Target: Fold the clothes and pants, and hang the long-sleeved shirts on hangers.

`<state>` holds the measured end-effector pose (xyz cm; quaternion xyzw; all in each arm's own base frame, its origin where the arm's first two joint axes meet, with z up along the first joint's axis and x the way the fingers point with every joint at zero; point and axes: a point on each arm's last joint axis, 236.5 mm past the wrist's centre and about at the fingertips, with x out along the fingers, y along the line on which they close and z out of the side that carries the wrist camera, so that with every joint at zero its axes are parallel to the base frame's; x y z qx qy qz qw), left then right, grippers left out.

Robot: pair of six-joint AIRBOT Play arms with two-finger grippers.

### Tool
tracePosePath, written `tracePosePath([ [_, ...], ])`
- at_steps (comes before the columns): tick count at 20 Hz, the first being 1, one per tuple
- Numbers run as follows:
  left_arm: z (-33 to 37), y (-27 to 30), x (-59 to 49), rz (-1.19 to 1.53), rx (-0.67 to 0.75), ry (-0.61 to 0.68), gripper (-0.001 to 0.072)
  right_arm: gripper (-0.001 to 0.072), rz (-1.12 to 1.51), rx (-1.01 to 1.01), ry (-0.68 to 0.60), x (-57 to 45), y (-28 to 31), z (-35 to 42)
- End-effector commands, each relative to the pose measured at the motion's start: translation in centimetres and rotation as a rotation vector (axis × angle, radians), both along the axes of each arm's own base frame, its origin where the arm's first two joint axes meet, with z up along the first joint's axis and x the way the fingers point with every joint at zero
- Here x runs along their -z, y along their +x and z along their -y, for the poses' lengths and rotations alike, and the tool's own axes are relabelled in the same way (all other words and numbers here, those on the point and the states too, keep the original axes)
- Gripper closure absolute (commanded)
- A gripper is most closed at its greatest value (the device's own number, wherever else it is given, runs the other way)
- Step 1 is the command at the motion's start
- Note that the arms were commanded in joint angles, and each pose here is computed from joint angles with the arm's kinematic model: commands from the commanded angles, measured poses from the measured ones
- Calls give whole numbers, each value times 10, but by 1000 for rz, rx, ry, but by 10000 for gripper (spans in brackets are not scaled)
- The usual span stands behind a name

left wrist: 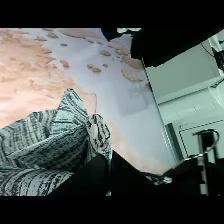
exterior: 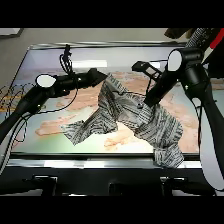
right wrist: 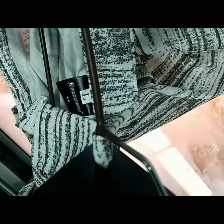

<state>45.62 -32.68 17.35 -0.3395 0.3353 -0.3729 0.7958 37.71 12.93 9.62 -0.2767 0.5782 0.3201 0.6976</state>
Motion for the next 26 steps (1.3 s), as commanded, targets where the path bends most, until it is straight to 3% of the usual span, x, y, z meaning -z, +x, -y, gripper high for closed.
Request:
tracePosePath([
  [1,14,-13,-29,49,49,-21,691,688,26,-2,36,12,18,-12],
  [8,53,-83,-67,53,199,-54,692,688,156,11,86,6,50,-24],
  [12,50,-110,-2,-34,223,215,692,687,233,-17,60,-21,50,-14],
  [20,67,-160,32,-61,346,287,691,687,401,-47,57,-90,29,0],
  [26,59,-155,50,-13,343,389,689,687,422,-84,77,-118,-2,2],
])
